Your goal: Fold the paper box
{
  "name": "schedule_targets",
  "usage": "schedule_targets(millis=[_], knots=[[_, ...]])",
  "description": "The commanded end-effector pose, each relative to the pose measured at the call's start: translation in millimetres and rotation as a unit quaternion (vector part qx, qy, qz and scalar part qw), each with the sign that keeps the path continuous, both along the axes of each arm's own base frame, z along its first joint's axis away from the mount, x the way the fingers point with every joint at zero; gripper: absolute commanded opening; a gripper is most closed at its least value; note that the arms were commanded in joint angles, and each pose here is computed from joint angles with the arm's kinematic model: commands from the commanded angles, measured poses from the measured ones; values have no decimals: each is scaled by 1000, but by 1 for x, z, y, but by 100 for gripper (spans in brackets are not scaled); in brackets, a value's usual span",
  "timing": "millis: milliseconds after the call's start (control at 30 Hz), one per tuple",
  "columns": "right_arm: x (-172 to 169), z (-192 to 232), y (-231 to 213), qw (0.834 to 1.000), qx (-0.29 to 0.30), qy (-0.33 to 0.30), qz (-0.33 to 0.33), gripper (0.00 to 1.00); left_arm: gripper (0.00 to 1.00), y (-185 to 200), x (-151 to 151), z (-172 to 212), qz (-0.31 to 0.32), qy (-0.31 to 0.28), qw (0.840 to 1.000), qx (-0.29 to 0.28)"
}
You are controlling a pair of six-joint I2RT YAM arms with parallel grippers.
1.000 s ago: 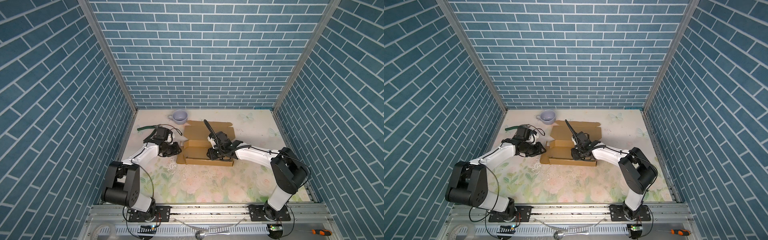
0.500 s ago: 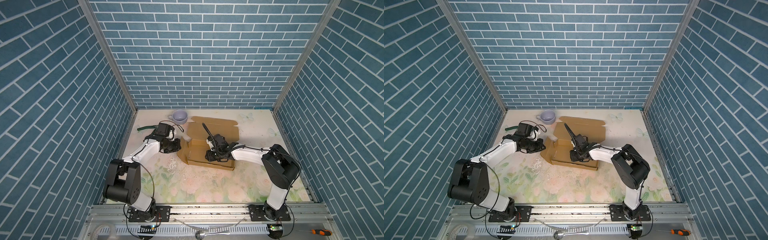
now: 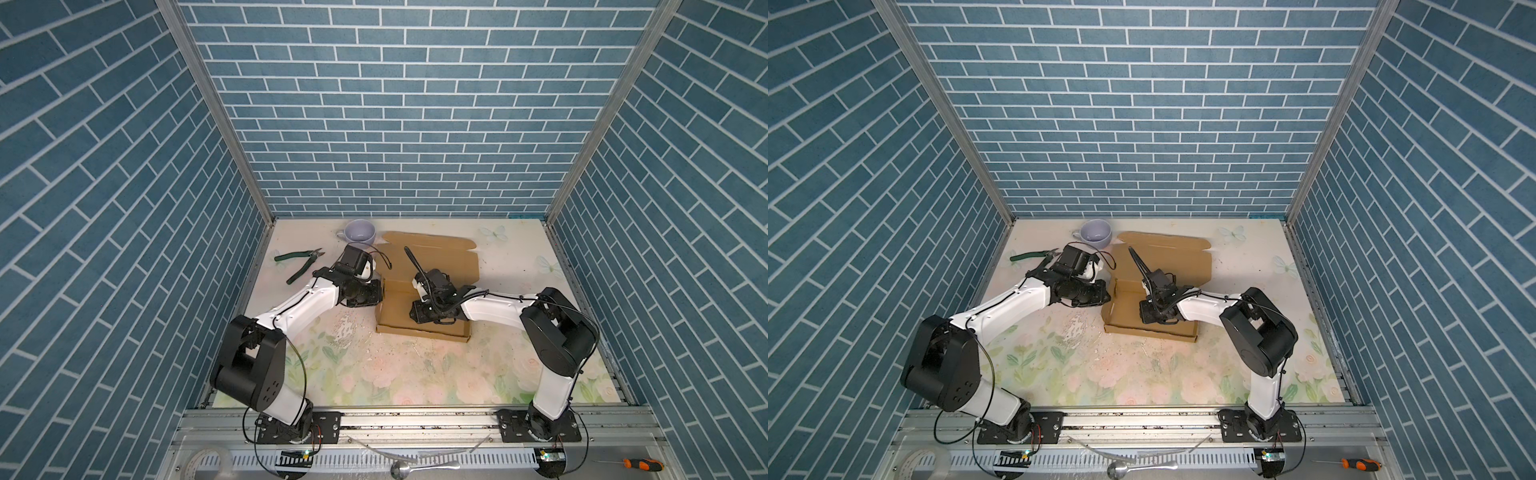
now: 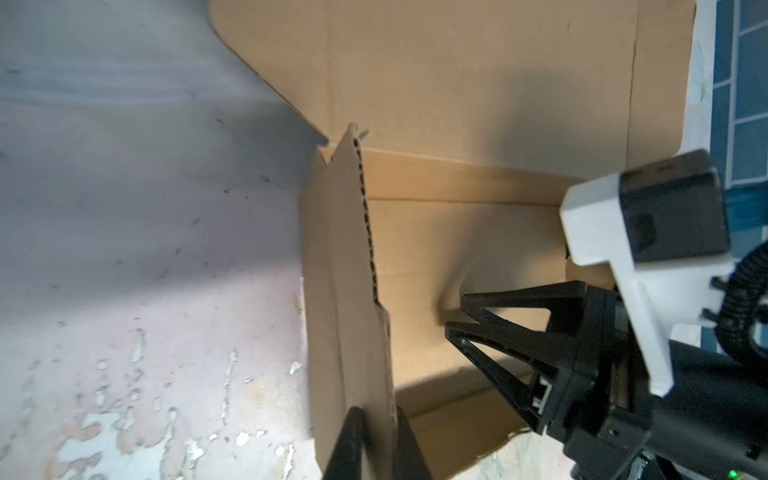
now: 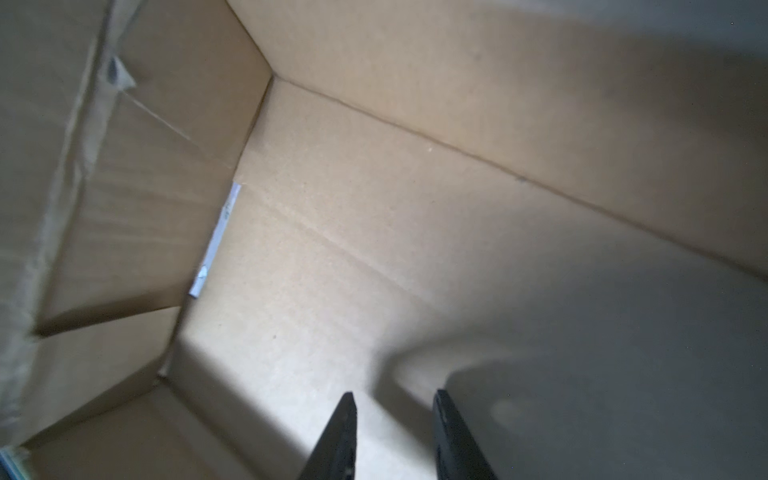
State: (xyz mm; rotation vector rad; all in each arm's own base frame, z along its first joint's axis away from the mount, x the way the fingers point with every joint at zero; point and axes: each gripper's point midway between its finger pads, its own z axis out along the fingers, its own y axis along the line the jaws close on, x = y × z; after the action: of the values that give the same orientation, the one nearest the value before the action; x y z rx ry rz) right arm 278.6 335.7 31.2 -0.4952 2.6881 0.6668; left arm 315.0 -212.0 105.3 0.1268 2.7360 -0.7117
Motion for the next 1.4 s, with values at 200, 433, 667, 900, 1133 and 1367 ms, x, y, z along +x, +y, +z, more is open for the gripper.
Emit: schedule_targets(millis=[200,433,667,900,1133,1367], knots=[[-17,-25,-12,999,-19,40,-9,32,47,-33,1,7,-24,-2,998,-66],[-15,-26,-13,999,-18,42,-11,32,47,-22,7,-8,-17,-24,997,-73],[-14,-26,-13,999,-16,43,-15,32,43,-10,10,-10,-23,-33,999,-21],[-15,-27,-12,999,-15,46,-13,32,33,3,-2,-37,-60,-20,993,103],[-15,-27,-12,999,-15,47,-12,32,28,-4,-2,-39,-91,-45,981,164],[-15,-27,-13,999,-14,48,-13,32,28,32,0,-46,-71,-38,954,288]])
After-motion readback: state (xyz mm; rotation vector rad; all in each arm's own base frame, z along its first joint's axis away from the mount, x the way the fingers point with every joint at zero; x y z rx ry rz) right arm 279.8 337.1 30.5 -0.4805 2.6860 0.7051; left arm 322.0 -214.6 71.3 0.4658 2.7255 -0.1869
